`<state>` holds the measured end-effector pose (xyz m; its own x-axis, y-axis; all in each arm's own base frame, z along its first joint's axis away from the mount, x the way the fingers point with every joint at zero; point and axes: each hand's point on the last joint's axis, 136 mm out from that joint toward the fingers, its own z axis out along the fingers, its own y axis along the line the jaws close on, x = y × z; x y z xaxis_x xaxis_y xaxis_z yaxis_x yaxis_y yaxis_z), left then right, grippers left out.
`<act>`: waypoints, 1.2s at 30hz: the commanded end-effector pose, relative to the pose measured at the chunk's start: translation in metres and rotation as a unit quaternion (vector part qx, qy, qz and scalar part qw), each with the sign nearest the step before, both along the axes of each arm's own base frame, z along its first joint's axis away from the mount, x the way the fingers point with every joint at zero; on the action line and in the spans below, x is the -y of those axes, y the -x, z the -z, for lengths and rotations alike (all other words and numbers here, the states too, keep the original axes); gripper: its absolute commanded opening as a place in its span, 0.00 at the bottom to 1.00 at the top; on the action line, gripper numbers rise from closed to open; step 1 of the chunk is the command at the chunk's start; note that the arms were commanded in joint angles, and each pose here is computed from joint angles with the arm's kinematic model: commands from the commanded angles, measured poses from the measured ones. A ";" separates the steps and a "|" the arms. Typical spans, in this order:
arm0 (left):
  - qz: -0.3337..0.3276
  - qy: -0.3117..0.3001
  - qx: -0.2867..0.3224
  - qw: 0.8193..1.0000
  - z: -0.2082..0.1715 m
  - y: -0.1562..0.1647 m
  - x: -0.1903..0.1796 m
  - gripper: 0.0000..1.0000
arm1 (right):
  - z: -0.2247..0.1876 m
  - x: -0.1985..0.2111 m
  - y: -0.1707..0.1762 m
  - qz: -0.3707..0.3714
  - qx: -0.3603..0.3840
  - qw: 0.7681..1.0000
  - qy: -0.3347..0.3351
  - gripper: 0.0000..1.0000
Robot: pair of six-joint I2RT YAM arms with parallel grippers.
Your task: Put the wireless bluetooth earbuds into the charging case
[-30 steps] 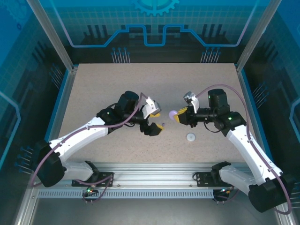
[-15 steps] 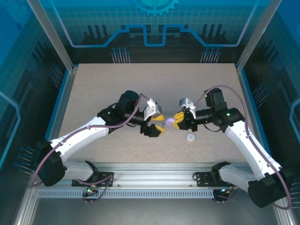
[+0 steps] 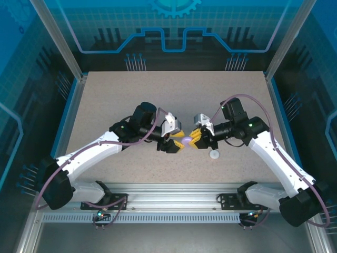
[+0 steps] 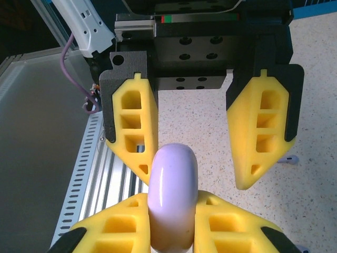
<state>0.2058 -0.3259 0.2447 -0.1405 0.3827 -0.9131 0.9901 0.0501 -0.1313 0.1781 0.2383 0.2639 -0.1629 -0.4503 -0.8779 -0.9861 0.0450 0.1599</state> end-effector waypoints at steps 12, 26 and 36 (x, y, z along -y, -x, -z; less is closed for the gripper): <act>0.050 0.007 -0.001 0.999 -0.003 0.016 0.007 0.41 | 0.001 -0.010 -0.002 -0.012 0.013 1.000 0.017 0.16; 0.051 0.010 -0.009 0.999 -0.005 0.017 0.009 0.38 | 0.003 -0.010 0.001 -0.017 0.012 0.999 0.025 0.16; 0.051 0.018 -0.017 0.998 -0.009 0.016 0.012 0.40 | 0.006 -0.010 0.002 -0.021 0.010 0.999 0.024 0.16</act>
